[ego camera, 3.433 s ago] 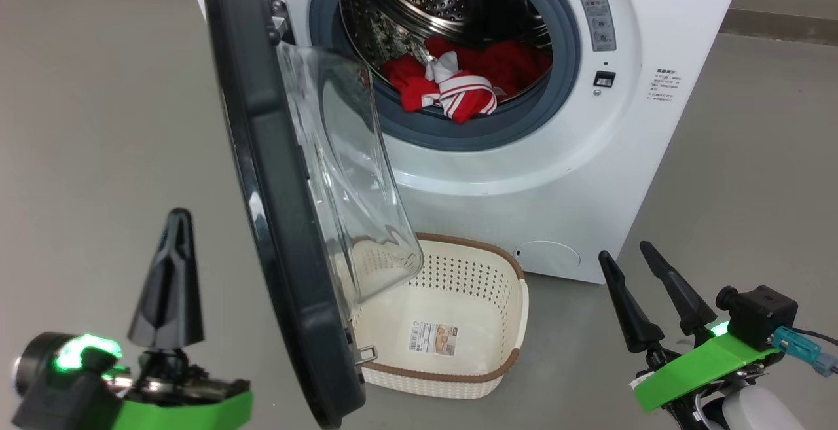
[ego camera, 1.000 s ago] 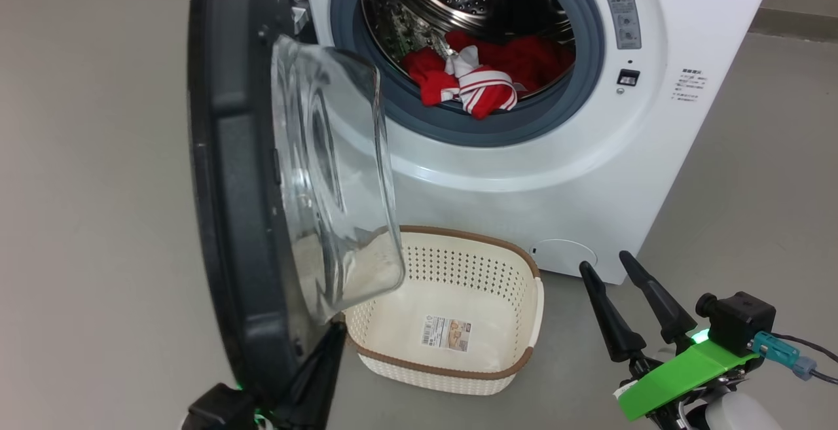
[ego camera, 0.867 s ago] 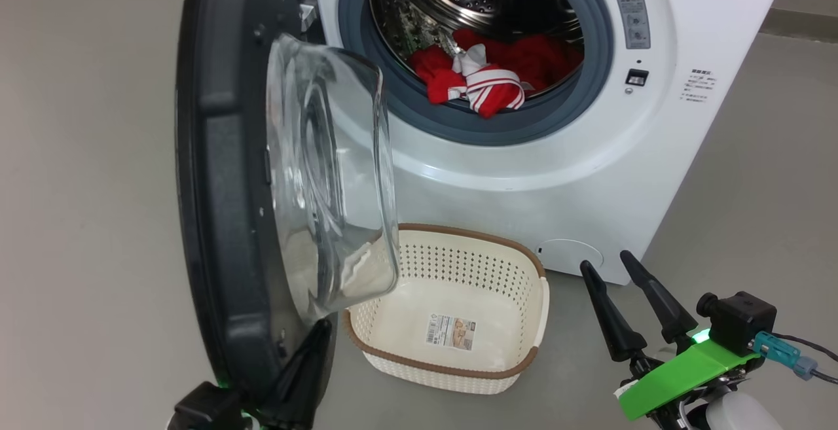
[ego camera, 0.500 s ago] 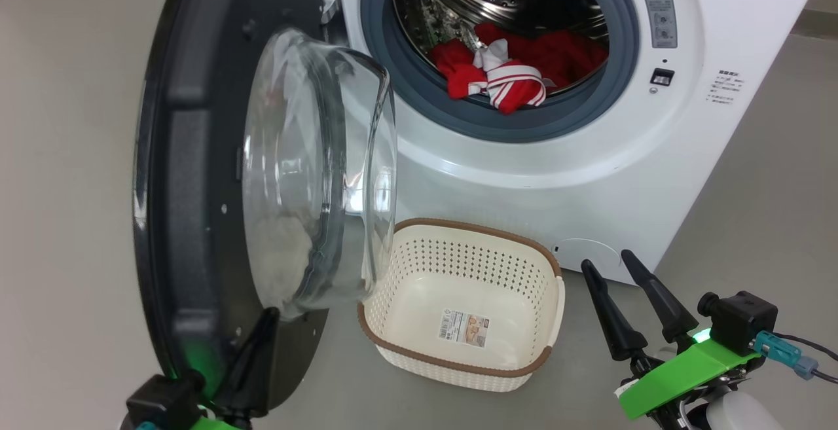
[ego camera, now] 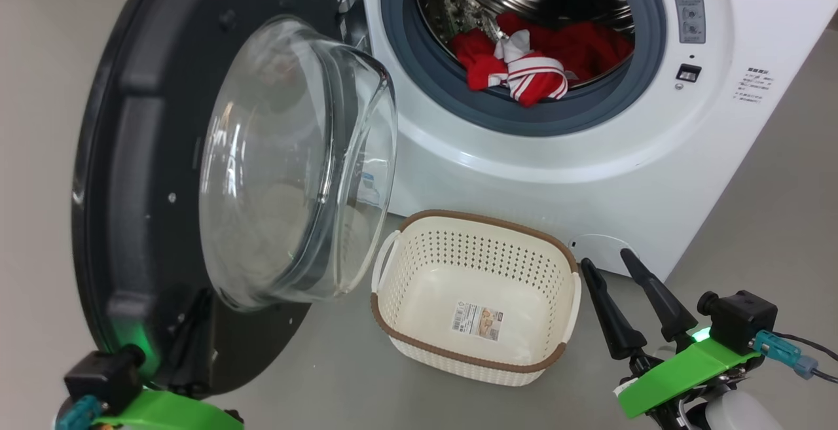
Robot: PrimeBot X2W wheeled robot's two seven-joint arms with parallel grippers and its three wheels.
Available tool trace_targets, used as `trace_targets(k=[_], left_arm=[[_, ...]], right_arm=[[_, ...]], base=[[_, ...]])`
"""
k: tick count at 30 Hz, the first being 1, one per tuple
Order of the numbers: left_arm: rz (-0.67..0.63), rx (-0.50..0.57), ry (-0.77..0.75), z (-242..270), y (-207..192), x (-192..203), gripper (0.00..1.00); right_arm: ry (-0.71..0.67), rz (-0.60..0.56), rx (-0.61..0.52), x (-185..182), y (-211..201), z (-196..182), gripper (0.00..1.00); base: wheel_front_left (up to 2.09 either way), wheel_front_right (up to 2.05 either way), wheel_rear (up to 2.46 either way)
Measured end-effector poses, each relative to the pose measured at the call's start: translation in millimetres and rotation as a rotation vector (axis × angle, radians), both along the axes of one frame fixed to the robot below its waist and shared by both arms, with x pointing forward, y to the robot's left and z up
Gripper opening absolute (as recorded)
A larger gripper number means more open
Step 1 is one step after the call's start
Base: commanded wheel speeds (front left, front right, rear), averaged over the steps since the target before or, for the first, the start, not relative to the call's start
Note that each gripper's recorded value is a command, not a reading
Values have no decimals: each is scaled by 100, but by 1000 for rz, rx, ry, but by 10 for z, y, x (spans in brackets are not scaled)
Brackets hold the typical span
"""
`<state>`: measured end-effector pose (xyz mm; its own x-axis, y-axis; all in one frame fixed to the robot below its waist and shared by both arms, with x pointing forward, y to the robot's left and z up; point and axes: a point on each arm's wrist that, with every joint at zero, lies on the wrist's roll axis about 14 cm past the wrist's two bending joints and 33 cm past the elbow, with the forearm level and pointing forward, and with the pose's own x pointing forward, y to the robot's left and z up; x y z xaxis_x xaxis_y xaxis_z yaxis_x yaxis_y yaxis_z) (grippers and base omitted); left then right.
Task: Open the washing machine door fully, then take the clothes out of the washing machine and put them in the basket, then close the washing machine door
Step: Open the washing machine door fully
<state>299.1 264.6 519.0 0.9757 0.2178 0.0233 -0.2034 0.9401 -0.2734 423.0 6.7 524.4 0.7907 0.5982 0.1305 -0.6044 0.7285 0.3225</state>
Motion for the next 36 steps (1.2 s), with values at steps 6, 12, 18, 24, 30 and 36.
trace_targets(k=[6, 12, 18, 24, 30, 36], left_arm=[[37, 12, 31, -27, 192, 22, 0], [89, 32, 71, -83, 434, 53, 0], [136, 45, 109, -146, 671, 48, 0], [174, 52, 149, -208, 896, 46, 0], [203, 58, 184, -254, 1091, 57, 0], [223, 65, 211, -276, 1247, 107, 0]], right_arm=[[16, 9, 2, 32, 41, -62, 100], [44, 29, 7, 72, 122, -171, 100], [48, 52, 19, 129, 234, -184, 100], [59, 74, 25, 147, 325, -228, 100], [61, 93, 33, 180, 413, -234, 100], [71, 110, 33, 188, 478, -281, 100]], base=[[0, 0, 0], [0, 0, 0], [0, 0, 0], [0, 0, 0], [0, 0, 0], [0, 0, 0]])
